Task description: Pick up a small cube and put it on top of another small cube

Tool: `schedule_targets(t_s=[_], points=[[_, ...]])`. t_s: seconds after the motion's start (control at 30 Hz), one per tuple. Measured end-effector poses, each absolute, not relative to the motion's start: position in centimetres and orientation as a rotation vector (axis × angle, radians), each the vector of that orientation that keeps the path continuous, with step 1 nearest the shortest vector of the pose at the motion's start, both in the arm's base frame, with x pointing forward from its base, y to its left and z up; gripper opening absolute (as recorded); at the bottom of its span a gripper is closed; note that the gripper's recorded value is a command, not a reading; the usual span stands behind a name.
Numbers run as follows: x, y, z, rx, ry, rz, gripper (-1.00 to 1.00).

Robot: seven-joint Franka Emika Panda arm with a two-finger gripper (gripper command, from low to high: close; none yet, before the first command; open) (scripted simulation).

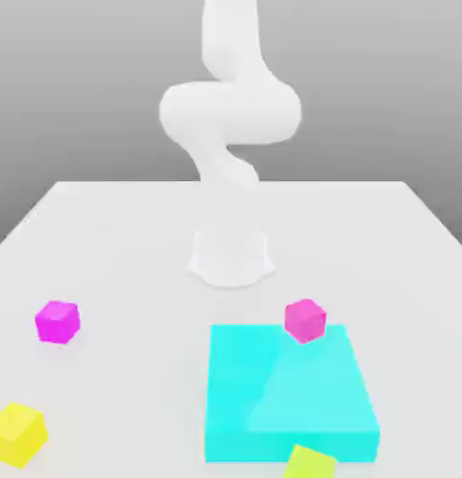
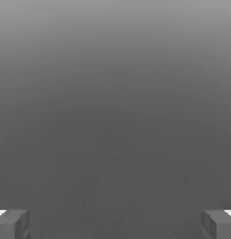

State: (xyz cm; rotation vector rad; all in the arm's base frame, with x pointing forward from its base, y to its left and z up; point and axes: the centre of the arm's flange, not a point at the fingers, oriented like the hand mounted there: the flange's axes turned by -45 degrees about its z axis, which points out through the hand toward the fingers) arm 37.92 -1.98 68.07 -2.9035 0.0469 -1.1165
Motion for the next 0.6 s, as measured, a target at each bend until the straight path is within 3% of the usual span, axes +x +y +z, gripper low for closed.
schedule_targets(t_s=[0.3,0.6], points=[[46.9,-9.5,54.7,-2.949,0.179,-0.761,0.00],[50.0,-17.7,39.5,-2.995,0.359,-0.440,0.00]])
